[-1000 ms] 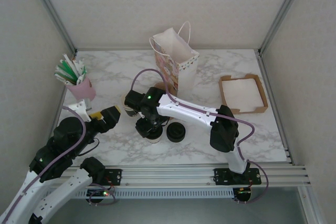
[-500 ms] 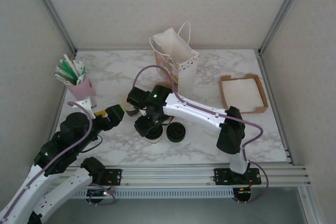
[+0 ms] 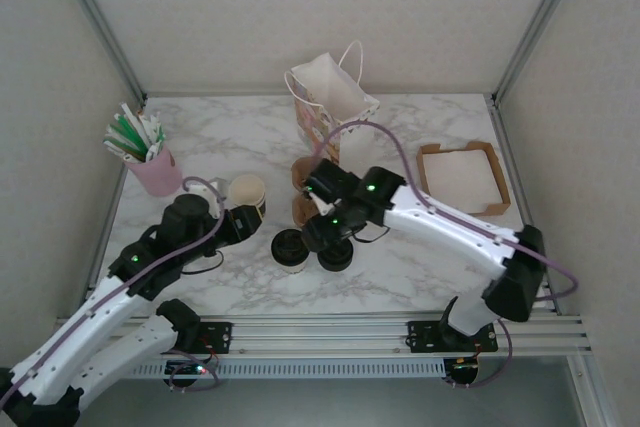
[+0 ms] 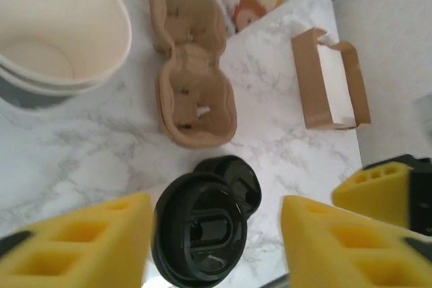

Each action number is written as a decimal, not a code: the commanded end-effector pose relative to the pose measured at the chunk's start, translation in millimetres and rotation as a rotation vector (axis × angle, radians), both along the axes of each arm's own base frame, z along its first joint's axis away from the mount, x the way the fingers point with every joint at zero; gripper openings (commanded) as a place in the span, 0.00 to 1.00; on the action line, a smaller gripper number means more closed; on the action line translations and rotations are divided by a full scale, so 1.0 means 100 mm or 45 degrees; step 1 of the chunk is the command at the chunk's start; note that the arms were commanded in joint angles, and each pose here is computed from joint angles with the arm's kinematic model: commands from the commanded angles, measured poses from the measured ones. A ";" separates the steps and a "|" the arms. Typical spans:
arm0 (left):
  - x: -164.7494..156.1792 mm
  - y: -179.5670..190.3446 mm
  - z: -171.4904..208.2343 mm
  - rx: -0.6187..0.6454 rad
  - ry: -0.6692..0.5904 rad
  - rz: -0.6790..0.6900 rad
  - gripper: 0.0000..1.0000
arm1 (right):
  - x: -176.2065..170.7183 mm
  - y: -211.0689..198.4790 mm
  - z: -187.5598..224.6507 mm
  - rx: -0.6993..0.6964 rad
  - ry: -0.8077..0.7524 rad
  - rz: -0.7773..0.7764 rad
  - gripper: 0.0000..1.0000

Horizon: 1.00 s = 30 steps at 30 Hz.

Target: Pack the takeout coffee

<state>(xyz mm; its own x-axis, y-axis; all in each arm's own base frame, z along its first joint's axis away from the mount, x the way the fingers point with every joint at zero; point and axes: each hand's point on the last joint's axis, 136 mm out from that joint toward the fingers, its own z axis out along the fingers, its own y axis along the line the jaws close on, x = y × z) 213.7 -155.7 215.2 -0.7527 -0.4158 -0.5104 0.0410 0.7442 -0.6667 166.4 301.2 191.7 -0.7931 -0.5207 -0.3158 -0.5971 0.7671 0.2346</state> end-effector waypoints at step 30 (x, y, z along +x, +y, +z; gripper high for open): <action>-0.20 -0.25 -0.91 -0.049 0.270 -0.085 0.00 | 0.09 0.35 -0.58 0.519 0.420 -0.106 0.04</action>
